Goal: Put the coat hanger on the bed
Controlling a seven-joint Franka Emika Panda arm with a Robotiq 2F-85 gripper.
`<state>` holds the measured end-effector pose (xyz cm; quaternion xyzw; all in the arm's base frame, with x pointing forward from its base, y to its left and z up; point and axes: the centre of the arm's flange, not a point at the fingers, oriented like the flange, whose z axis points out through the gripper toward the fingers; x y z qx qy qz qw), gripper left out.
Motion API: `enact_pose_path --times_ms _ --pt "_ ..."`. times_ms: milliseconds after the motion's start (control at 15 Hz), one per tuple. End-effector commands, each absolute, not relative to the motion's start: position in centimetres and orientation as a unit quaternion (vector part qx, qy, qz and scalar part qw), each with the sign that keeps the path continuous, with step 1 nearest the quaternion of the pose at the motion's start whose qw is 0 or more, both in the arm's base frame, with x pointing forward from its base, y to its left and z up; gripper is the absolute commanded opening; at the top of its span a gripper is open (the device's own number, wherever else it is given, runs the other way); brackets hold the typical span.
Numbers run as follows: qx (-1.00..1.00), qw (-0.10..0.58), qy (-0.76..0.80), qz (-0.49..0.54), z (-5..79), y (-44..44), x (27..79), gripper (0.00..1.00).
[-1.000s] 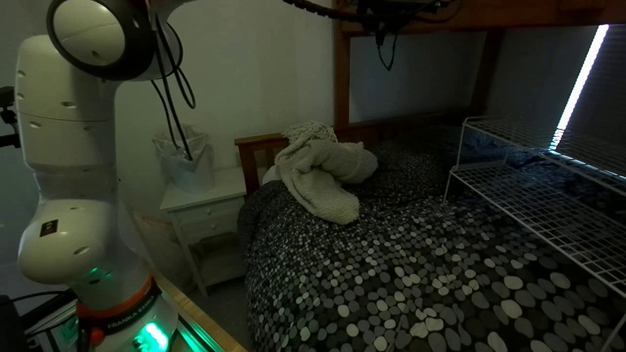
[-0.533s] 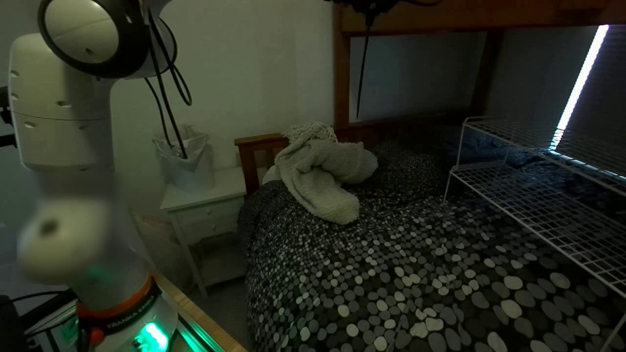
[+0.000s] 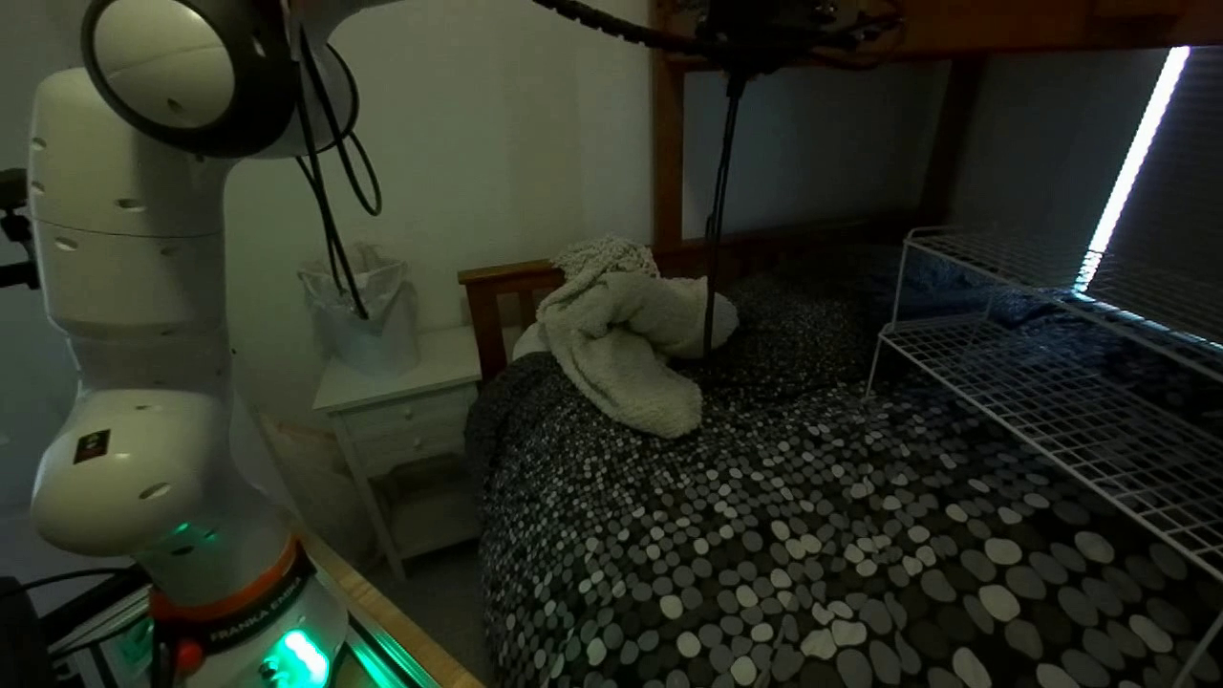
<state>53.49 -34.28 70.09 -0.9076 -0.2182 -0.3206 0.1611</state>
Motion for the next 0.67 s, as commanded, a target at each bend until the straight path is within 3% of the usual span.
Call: enact_pose_path --times_ms 0,400,533,600 --pt "-0.932 0.138 -0.176 -0.286 68.2 -36.5 52.4 0.02" --pt "-0.964 0.054 -0.123 -0.229 65.7 -40.9 51.1 0.02" --pt "-0.961 0.061 -0.128 -0.239 66.5 -41.1 51.5 0.02" --pt "-0.961 0.059 -0.125 -0.238 66.2 -41.3 51.6 0.08"
